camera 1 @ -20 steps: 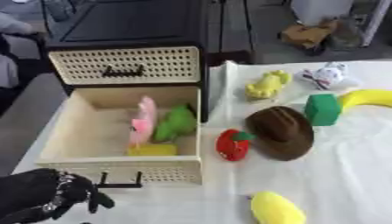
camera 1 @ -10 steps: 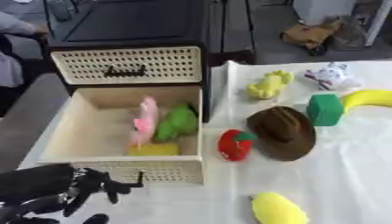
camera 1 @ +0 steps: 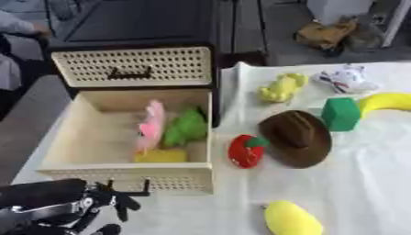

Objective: Pick up objects from table and place into drawer.

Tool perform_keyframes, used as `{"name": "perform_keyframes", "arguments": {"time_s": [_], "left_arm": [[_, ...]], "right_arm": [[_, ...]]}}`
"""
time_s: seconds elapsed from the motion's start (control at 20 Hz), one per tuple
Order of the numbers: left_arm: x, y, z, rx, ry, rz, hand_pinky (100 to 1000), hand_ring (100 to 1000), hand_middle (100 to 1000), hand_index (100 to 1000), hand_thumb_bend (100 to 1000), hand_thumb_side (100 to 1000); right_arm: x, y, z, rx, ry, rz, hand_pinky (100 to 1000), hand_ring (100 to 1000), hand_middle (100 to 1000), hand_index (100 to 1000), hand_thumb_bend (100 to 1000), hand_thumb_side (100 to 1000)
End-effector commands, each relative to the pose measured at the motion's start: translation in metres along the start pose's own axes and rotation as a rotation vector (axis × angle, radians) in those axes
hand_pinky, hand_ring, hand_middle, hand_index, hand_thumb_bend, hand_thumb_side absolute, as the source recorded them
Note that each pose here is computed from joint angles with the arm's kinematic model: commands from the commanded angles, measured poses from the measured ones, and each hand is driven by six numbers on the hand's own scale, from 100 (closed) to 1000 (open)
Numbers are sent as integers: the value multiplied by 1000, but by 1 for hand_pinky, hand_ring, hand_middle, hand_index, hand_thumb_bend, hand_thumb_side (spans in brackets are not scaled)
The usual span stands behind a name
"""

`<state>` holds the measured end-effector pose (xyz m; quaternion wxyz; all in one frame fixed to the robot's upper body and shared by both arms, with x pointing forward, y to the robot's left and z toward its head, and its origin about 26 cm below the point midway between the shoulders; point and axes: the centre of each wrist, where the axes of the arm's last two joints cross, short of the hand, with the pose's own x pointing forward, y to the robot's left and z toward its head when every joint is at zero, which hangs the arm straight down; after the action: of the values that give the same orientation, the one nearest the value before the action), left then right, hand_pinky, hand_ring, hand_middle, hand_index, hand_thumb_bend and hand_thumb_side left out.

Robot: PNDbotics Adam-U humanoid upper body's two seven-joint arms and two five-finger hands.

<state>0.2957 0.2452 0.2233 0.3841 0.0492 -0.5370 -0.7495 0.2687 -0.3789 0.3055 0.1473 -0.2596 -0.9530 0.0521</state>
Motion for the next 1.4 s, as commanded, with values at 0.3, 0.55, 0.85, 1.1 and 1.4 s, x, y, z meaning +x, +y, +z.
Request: {"name": "perform_keyframes", "arguments": {"time_s": [0.3, 0.55, 0.85, 1.1, 1.4], "left_arm": [[2, 13, 12, -56, 100, 31, 154, 325, 751, 944, 100, 1000], [2, 17, 14, -66, 128, 40, 151, 324, 756, 939, 100, 1000], [-5, 15, 8, -78, 154, 92, 153, 323, 799, 959, 100, 1000], [-10, 15, 6, -73, 163, 112, 147, 320, 838, 988, 100, 1000], [-20, 15, 2, -67, 175, 128, 147, 320, 839, 989, 100, 1000]], "right_arm": [[5, 0, -5, 7, -20, 7, 670, 686, 560, 713, 388, 1000], [4, 0, -3, 5, -15, 9, 671, 685, 558, 713, 396, 1000], [4, 1, -2, 0, -13, 7, 671, 685, 557, 712, 396, 1000], [4, 1, -1, -2, -7, 8, 670, 684, 556, 711, 404, 1000], [3, 1, 0, -2, -4, 9, 670, 684, 556, 711, 404, 1000]]}}
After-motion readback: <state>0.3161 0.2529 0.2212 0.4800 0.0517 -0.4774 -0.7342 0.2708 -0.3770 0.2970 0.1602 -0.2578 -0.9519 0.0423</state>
